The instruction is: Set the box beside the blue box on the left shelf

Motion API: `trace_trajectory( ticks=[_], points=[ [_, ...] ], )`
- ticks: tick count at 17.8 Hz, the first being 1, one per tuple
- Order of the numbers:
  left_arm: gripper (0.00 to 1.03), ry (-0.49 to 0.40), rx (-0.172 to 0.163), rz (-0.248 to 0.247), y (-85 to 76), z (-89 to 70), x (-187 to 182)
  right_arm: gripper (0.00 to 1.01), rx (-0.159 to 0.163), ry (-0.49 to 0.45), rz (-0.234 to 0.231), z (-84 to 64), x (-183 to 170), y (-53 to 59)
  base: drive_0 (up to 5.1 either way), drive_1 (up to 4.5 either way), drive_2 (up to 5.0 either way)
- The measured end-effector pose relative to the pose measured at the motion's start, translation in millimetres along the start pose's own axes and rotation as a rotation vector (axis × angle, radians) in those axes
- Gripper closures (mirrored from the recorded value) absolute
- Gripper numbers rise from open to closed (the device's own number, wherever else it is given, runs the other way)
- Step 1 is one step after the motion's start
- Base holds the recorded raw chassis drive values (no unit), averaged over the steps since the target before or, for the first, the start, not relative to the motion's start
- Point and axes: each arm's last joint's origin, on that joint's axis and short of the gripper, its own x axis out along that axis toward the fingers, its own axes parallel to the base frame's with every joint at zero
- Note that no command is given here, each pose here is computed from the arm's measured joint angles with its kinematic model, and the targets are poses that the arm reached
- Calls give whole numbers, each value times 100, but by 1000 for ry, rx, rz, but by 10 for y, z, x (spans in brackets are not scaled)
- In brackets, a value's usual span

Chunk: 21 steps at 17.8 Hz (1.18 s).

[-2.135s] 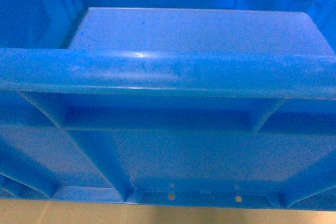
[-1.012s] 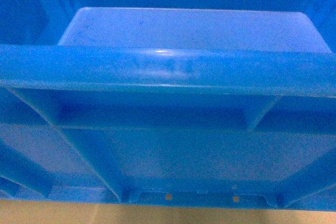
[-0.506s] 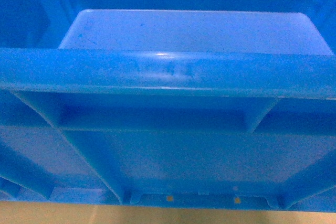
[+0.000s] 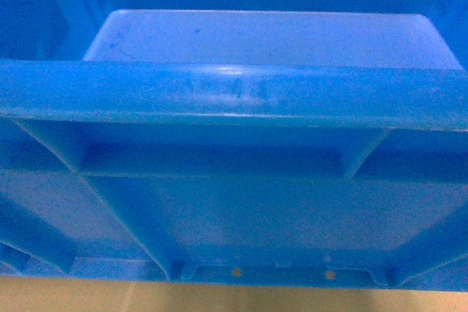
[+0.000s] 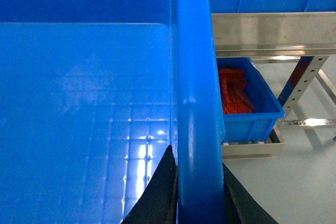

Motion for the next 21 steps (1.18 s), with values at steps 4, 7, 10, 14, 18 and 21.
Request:
trace_trajectory(
  ticks=[4,7,10,14,18,21],
  points=[
    [94,4,2,1,1,-5,0,91,-1,4,0,-4,0,0,0,0,0],
    [94,5,2,0,1,-6,0,91,-1,4,0,-4,0,0,0,0,0],
    [94,4,2,0,0,-5,0,91,-1,5,0,-5,1,0,0,0,0],
    [94,5,2,1,1,-6,0,91,-2,6,-1,-6,1,0,0,0,0],
    [94,4,2,0,0,-5,0,91,-1,4,0,-4,1,0,0,0,0],
    [94,4,2,0,0,-5,0,91,-1,4,0,-4,1,0,0,0,0]
  ],
)
